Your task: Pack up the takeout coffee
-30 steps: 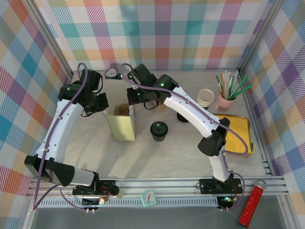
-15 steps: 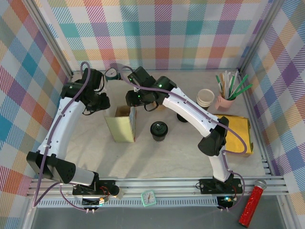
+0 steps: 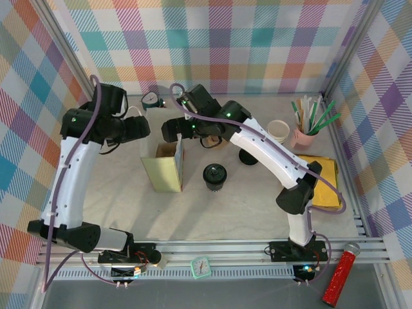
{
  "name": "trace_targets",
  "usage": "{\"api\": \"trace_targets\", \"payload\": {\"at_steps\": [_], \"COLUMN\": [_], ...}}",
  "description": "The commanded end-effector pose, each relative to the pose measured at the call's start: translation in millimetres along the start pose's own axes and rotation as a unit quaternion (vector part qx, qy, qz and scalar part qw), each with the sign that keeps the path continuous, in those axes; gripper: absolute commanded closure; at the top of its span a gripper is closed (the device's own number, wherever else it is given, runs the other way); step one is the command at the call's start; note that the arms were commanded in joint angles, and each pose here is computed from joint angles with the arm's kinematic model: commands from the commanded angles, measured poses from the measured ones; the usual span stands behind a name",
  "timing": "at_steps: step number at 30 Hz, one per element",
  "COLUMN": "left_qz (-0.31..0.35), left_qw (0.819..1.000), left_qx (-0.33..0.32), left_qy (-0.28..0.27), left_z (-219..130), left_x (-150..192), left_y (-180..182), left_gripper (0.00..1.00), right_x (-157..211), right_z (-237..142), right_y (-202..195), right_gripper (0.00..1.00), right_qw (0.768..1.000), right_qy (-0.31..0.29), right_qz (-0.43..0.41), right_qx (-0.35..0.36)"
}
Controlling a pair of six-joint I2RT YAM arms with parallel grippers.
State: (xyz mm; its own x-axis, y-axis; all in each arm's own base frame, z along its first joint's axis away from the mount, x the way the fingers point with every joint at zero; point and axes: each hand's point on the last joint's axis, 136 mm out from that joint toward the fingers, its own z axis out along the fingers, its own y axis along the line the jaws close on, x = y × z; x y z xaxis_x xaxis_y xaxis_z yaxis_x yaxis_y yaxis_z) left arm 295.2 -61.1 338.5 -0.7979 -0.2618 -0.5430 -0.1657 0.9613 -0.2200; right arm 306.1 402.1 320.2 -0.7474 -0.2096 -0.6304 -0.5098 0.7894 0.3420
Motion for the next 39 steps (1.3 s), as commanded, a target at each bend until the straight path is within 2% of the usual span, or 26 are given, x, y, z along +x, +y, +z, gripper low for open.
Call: {"api": "trace_targets", "payload": {"at_steps": [1, 11, 23, 39], "left_qz": [0.021, 0.068, 0.08, 0.086], "left_qw": [0.999, 0.997, 0.997, 0.996], "left_qx": [0.041, 0.021, 0.008, 0.004], "left_qy": [-0.011, 0.012, 0.022, 0.028], "left_z": [-30.1, -25.1, -14.7, -9.1], "left_x": [4.6, 10.4, 15.5, 17.3], "left_y": [-17.1, -47.4, -49.7, -50.9], "left_gripper": [0.24, 0.28, 0.34, 0.34], "right_x": [-5.7, 4.2, 11.5, 11.6], "right_z": [-20.8, -36.1, -40.3, -39.6], "right_y": [2.4, -14.6, -30.3, -38.1], "right_gripper": [0.01, 0.01, 0.01, 0.01], "right_qw": [1.0, 0.999, 0.999, 0.998], "right_qy": [-0.02, -0.031, -0.036, -0.036], "right_qz": [-0.013, -0.013, 0.01, 0.026], "right_qx": [-0.012, 0.016, 0.035, 0.045]}}
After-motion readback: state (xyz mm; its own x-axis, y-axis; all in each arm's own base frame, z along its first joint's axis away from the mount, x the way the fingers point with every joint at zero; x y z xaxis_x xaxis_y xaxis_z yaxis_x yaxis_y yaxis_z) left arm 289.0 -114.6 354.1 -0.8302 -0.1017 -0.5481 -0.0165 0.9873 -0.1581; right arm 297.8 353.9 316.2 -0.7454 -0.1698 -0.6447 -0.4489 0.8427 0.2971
